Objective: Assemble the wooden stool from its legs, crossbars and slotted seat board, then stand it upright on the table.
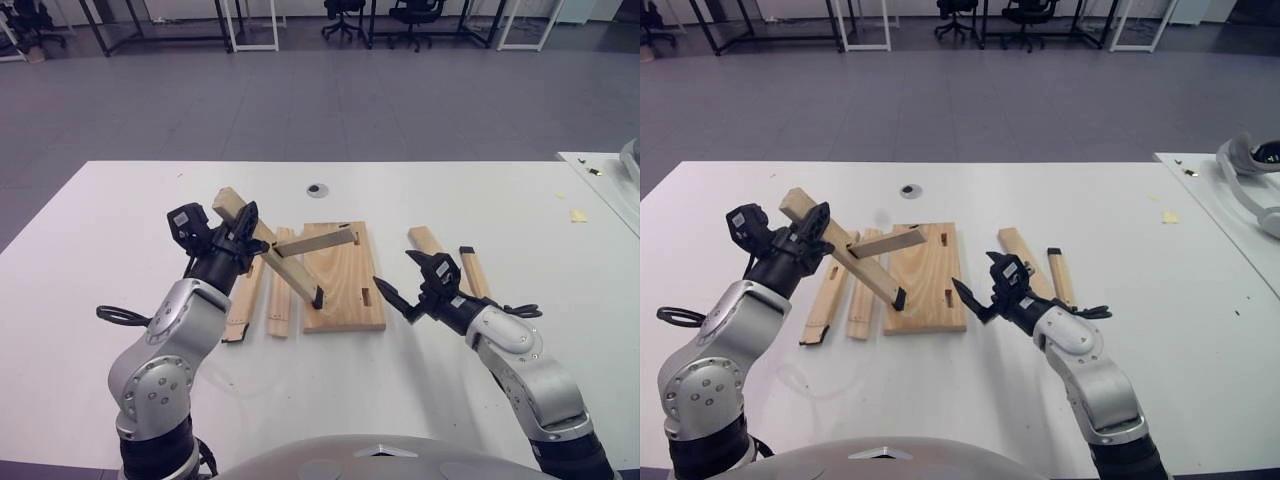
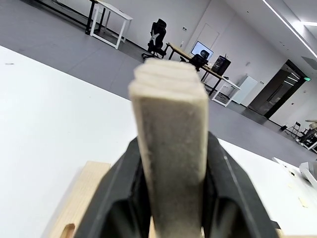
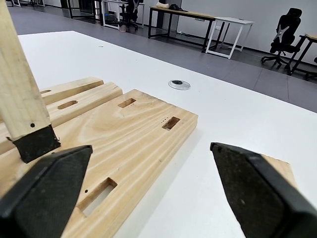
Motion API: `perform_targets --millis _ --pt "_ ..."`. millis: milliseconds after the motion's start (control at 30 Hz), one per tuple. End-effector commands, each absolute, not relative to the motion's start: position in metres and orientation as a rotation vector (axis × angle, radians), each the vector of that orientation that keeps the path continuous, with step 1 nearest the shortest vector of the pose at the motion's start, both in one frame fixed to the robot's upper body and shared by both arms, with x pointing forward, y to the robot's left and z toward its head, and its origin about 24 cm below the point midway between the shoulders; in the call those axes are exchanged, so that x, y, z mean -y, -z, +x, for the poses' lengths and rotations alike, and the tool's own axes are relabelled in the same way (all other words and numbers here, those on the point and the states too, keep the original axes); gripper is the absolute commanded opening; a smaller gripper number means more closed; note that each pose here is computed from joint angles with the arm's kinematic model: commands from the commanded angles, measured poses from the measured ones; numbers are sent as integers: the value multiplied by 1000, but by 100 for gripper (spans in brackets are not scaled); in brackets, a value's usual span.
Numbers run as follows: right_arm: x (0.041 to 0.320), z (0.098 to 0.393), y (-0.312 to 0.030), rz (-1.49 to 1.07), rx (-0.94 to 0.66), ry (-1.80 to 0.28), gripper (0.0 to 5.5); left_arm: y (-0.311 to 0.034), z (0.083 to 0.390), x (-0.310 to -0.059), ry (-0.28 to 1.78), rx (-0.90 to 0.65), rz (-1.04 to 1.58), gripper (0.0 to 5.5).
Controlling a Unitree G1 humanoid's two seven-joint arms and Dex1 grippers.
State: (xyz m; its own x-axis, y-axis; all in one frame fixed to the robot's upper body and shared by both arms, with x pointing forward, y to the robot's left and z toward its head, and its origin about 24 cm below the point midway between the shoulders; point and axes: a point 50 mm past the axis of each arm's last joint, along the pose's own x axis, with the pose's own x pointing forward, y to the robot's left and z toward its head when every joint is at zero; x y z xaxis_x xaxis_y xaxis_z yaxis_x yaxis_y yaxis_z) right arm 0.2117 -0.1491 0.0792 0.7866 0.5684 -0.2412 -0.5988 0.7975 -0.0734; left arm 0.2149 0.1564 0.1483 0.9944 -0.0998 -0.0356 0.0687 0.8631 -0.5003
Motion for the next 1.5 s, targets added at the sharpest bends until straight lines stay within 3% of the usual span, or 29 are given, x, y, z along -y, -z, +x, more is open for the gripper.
perform_targets --millis 33,533,733,1000,1333,1500 --pt "151 213 -88 -169 -196 -622 445 -138 206 -156 19 -103 -453 99" --pt "149 224 -101 -201 -178 -532 445 -141 185 -146 -130 -123 -228 99" --pt "150 226 -104 -229 -183 -533 445 -131 174 -113 58 -177 -89 99" --pt "151 231 -105 -250 -178 -533 445 -117 176 -101 90 -247 -92 99" --pt "157 243 -106 -248 -142 -453 445 -151 206 -93 136 -2 -240 99" --pt "156 243 -104 -237 -130 -438 445 -166 203 -95 183 87 -225 198"
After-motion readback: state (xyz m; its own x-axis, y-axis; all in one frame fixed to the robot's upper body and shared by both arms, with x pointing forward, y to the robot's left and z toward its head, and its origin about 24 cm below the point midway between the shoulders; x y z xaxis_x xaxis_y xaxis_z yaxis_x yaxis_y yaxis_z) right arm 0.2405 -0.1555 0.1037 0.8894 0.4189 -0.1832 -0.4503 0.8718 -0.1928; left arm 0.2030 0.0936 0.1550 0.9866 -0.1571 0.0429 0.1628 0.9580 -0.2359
